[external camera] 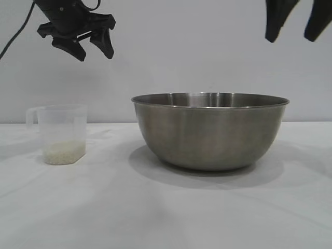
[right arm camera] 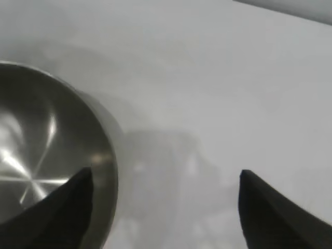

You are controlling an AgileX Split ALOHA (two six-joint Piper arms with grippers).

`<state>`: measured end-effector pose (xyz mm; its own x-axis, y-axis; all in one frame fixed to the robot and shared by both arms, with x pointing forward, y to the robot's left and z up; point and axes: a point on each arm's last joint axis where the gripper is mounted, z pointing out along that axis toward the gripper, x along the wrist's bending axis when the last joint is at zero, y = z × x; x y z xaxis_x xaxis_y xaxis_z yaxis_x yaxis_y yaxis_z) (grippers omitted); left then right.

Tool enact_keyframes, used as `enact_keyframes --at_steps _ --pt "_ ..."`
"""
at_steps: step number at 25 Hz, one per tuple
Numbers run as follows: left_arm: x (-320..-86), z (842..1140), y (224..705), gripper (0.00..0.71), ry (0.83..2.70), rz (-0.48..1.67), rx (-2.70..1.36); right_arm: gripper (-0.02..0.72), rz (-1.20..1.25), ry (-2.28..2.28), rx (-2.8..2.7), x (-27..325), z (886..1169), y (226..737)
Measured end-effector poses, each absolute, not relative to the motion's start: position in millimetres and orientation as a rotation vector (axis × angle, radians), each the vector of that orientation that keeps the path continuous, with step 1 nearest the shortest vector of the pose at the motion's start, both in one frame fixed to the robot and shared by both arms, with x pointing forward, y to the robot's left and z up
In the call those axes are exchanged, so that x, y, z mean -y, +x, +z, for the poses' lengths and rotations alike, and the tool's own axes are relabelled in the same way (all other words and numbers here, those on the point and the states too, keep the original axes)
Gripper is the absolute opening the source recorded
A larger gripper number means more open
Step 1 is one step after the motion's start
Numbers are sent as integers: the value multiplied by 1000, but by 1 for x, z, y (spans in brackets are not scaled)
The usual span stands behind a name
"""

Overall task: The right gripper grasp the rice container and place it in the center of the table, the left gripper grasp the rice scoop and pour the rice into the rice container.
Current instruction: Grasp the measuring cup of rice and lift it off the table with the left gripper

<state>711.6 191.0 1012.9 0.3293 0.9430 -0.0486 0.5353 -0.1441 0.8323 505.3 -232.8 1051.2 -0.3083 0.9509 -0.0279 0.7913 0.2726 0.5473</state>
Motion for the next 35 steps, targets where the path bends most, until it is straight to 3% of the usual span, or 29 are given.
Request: enact_keyframes --at_steps 14,26,35 --pt "-191 1012 711 470 1818 649 -1309 493 782 1532 -2132 267 1099 349" --pt "-191 1012 711 470 1820 651 -1308 493 885 1461 -2054 285 1050 267" --pt "-191 1012 711 470 1830 652 -1304 493 982 1369 -1942 293 1044 239"
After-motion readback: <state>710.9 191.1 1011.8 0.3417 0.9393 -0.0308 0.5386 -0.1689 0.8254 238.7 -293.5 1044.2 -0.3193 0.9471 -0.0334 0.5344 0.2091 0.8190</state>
